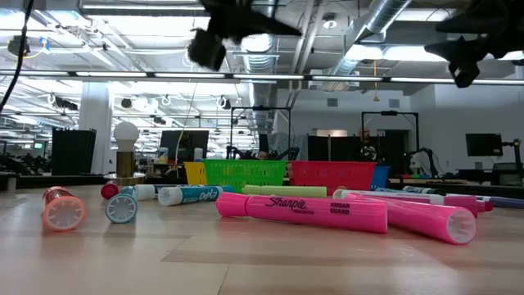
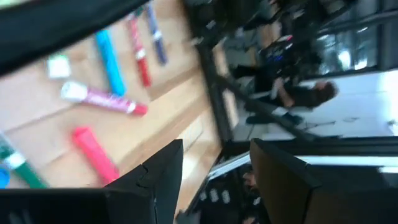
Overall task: Pick & Place Markers
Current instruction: Put the blue highlighter into the blue bin
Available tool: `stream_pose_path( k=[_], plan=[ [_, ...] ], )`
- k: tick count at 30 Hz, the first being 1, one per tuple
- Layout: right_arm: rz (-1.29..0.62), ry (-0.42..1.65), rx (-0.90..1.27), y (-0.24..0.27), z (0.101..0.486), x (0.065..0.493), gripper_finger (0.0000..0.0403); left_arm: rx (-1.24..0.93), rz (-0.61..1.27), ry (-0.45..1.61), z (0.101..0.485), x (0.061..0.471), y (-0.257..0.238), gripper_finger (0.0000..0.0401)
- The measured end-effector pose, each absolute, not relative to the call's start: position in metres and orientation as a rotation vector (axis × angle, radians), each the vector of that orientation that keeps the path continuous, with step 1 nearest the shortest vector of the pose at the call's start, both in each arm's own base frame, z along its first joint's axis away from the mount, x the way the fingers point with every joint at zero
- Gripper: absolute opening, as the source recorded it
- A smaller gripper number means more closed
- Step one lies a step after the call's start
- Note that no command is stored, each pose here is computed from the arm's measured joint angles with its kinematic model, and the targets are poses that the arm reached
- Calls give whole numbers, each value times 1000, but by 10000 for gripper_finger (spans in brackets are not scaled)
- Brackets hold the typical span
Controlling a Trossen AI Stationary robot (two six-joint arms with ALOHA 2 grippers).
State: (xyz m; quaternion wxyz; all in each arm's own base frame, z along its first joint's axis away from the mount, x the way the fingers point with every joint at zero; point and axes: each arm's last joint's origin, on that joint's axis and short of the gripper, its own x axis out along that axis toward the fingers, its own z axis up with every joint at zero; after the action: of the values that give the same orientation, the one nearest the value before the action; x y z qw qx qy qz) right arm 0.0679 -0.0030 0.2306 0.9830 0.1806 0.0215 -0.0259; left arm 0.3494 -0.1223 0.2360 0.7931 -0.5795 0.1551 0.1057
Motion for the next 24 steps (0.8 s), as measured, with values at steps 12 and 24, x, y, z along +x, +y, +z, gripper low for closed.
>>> stream_pose_path(
  k=[12, 24],
  plan=[
    [-52, 36, 348, -3, 231, 68, 164, -1335, 309, 461, 208, 367, -112, 186],
    [-55, 59, 350, -3, 229, 68, 168, -1418, 302, 451, 212, 367, -110, 186]
  ],
)
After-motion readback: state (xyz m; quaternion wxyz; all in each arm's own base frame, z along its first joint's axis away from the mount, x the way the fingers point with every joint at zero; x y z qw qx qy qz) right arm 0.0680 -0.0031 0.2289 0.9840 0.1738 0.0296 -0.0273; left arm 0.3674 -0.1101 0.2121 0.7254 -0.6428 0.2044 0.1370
